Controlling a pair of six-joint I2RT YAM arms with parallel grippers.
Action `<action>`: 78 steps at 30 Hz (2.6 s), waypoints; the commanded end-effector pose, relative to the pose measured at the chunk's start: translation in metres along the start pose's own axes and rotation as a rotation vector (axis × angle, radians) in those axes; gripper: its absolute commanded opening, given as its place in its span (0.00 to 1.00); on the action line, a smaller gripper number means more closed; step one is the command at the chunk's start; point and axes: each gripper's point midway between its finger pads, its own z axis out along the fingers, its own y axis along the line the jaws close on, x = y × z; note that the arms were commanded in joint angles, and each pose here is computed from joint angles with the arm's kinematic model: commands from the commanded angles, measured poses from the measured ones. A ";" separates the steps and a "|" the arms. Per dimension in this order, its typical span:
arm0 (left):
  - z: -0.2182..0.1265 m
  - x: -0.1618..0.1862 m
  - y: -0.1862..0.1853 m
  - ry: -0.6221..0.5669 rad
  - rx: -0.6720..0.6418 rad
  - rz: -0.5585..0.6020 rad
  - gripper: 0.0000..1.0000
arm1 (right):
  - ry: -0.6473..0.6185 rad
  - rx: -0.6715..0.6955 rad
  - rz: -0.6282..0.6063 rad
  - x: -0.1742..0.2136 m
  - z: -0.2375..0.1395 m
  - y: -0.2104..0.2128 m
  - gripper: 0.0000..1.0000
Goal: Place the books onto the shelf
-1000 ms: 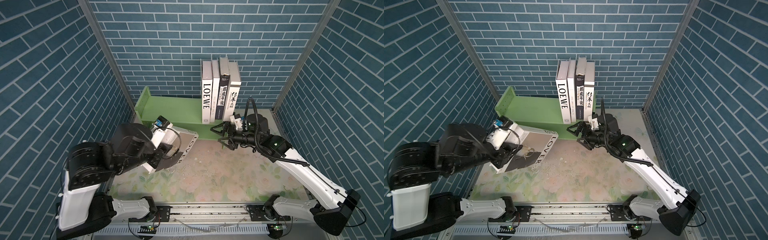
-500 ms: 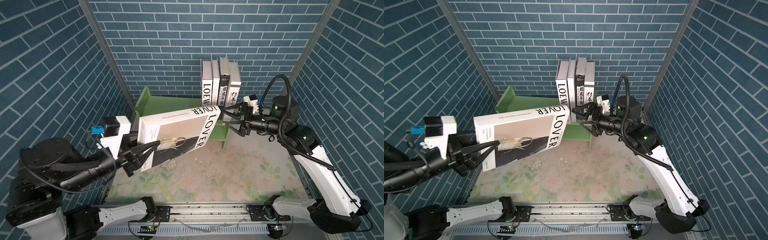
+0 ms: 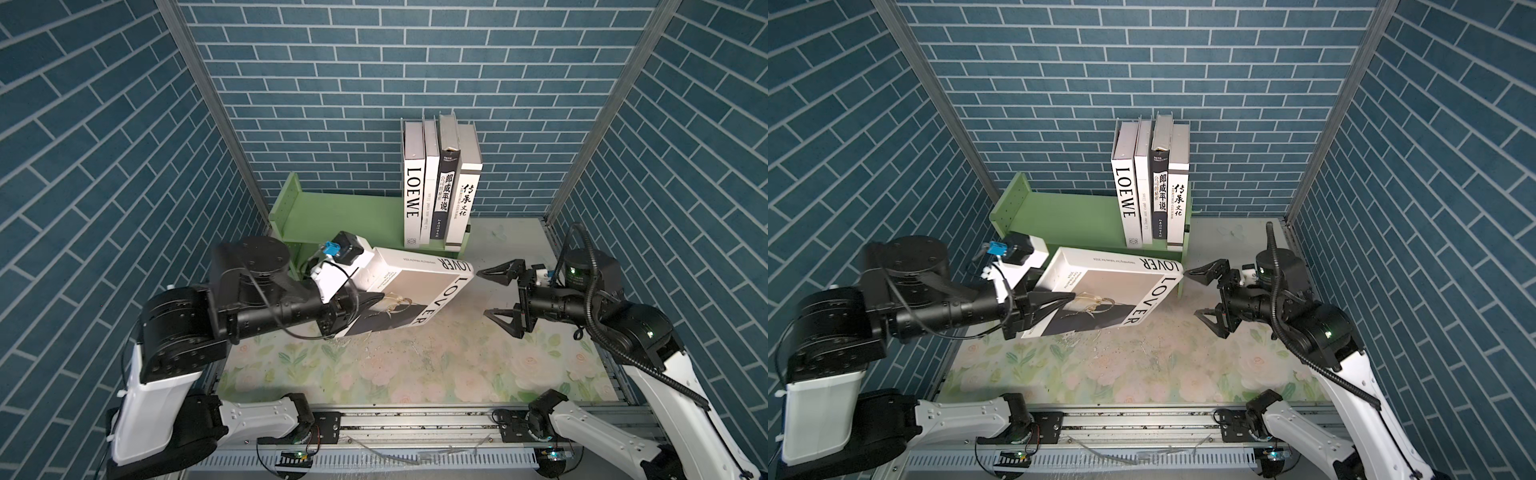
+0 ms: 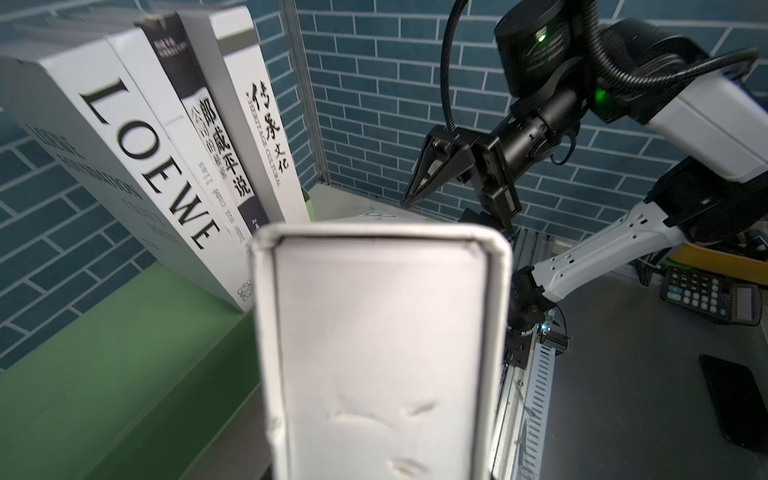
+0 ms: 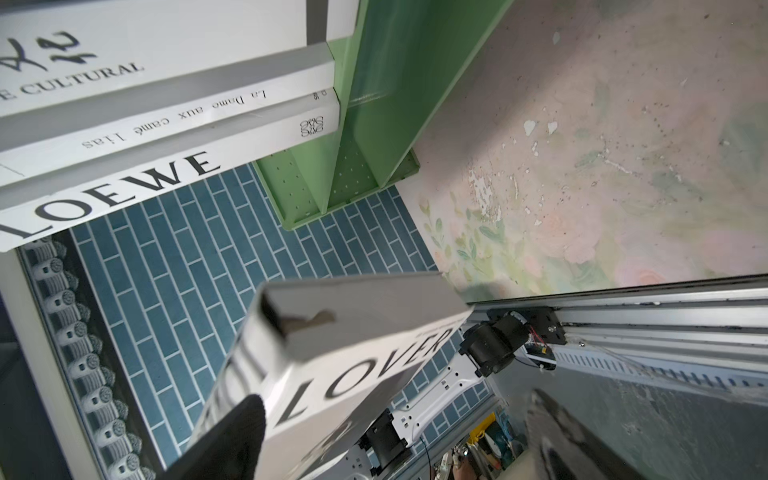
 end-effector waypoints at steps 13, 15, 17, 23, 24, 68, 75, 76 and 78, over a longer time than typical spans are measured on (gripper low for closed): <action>0.050 0.020 -0.018 0.094 0.079 0.079 0.08 | -0.022 -0.032 0.276 -0.024 0.036 -0.003 0.96; 0.053 0.022 -0.023 0.103 0.080 0.113 0.08 | -0.024 -0.027 0.314 -0.027 0.042 -0.001 0.96; 0.058 0.029 -0.025 0.126 0.070 0.152 0.08 | -0.028 -0.018 0.338 -0.030 0.046 0.002 0.96; 0.070 0.030 -0.023 0.100 0.006 0.258 0.06 | -0.028 0.040 0.380 -0.031 0.054 0.002 0.93; 0.072 0.028 -0.023 0.083 -0.006 0.272 0.06 | -0.021 0.048 0.389 -0.031 0.057 0.001 0.93; 0.084 0.047 -0.027 0.041 -0.078 0.398 0.07 | -0.104 0.094 0.485 -0.058 0.091 -0.049 0.45; 0.088 0.050 -0.025 0.051 -0.088 0.407 0.17 | -0.071 0.061 0.469 -0.059 0.100 -0.039 0.33; 0.088 0.051 -0.025 0.055 -0.092 0.409 0.23 | -0.069 0.060 0.467 -0.058 0.100 -0.038 0.32; 0.088 0.053 -0.022 0.067 -0.103 0.407 0.42 | -0.076 0.048 0.462 -0.060 0.100 -0.036 0.32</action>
